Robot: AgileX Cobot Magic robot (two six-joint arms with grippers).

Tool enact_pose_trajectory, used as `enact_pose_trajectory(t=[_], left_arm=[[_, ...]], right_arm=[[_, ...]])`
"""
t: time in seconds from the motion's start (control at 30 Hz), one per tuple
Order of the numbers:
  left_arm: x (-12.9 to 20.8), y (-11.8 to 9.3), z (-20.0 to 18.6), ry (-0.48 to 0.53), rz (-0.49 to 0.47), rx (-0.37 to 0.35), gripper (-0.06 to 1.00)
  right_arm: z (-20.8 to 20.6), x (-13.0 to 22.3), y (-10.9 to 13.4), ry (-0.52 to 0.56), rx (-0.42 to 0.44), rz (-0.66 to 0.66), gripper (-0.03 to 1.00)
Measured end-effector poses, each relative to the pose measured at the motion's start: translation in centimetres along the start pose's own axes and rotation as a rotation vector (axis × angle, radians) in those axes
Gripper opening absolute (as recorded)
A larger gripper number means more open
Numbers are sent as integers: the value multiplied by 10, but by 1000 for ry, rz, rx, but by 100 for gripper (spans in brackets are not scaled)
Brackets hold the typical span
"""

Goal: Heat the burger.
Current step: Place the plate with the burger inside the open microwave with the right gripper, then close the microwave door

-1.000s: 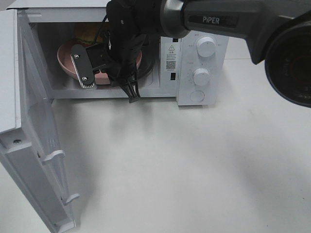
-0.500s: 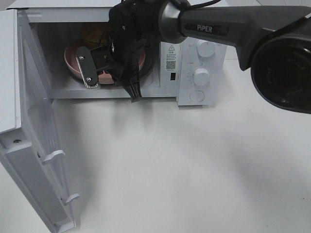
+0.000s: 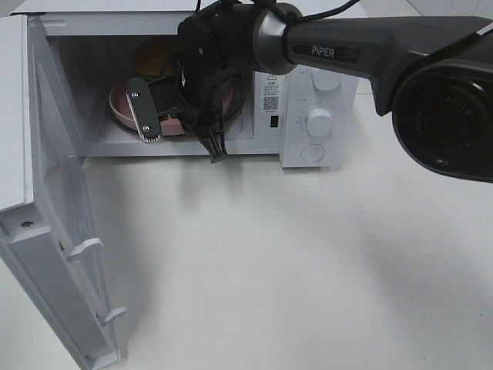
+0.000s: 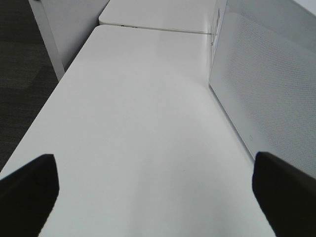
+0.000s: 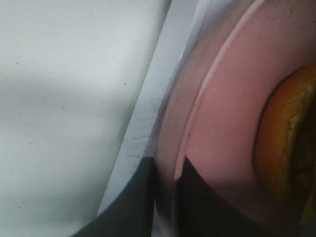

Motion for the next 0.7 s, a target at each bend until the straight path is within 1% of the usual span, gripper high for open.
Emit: enact_pose_trajectory(t=[0.03,0.07,0.1,0.13,0.2,0.23,0.27,0.3,0.33,0.4,0.43,0.5,0.6,0.67,0.7], left_arm=[[0,0,0,0,0,0,99],[0,0,0,0,0,0,99],[0,0,0,0,0,0,99],[0,0,0,0,0,0,99],[0,0,0,0,0,0,99],[0,0,0,0,1,-1,99],[0,0,0,0,1,-1,99],[0,0,0,0,2,-3,99],[0,0,0,0,2,-3,99],[0,0,0,0,2,-3,99],[0,0,0,0,2,-3,99],[0,0,0,0,2,-3,99],[0,0,0,0,2,-3,99],[0,0,0,0,2,-3,99],[0,0,0,0,2,-3,99]], right_arm=[[-1,-1,-3,-6,21,-2,13],[-1,-1,-4,-8,30,-4,16],[-1,-1,-4,-8,30,-4,16],[0,-1,-5,-9,39,-7,19],[1,-1,-5,-10,39,-7,20],[4,-2,-5,-15,47,-7,24],[4,-2,-5,-15,47,-7,24],[4,-3,-4,-18,49,-5,27],[4,-3,-4,-18,49,-5,27],[4,-3,-5,-21,53,-3,32],[4,-3,-5,-21,53,-3,32],[4,-3,-4,-23,43,4,35],[4,-3,-3,-23,32,10,36],[4,-3,1,-20,-1,21,37],[4,-3,1,-20,-1,21,37]])
Point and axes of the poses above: a point on each arm's last joint axis where the gripper is mounted, z pointing out along that axis toward the gripper, y along the wrist's bending axis when the last joint is at zero, x = y × z, the point moved 2 cm from there along z, pointing out along that axis toward the gripper, and after that the axes turned 3 degrees about z, right-handed, at the moved point
